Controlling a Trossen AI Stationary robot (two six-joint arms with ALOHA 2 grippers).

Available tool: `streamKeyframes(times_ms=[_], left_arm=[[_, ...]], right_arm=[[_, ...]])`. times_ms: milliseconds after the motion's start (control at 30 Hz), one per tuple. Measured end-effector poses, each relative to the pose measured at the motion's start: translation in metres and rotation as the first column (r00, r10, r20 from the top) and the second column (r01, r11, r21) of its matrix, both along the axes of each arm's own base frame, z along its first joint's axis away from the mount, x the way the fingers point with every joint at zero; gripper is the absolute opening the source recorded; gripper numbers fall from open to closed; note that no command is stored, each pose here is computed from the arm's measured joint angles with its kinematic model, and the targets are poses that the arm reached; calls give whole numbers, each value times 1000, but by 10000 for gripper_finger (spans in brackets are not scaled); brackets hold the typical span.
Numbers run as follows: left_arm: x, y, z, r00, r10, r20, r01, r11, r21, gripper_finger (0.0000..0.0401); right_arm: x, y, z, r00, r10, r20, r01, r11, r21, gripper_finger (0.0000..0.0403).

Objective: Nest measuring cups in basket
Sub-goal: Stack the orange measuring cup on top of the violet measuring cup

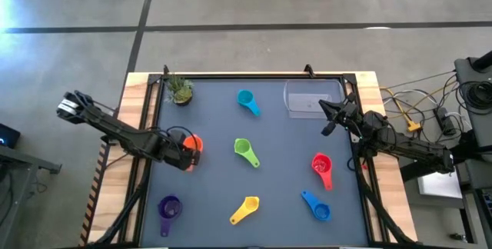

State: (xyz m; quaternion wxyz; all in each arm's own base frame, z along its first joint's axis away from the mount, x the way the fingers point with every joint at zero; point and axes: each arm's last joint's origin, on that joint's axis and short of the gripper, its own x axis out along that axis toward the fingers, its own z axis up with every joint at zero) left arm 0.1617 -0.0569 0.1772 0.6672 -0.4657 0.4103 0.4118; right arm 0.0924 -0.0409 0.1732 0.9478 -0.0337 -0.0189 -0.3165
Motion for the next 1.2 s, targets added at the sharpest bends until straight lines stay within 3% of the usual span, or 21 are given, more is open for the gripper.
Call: streamKeyframes(times_ms=[133, 300, 967, 1067, 1200], left_arm=[[-3, 2, 7, 999, 0, 40, 0, 1000, -13, 177], [-13, 8, 13, 995, 75, 62, -79, 996, 49, 178], [-9, 14, -13, 983, 156, -96, -145, 983, 111, 175], [-8, 13, -16, 983, 148, -109, -135, 984, 118, 155], [-4, 12, -17, 987, 80, -140, -60, 989, 137, 90]], right_arm=[[0, 0, 0, 1000, 0, 0, 0, 1000, 0, 13], [0, 0, 0, 1000, 0, 0, 0, 1000, 0, 13], [0, 0, 0, 1000, 0, 0, 0, 1000, 0, 13], [0, 0, 0, 1000, 0, 0, 0, 1000, 0, 13], [0, 0, 0, 1000, 0, 0, 0, 1000, 0, 13]])
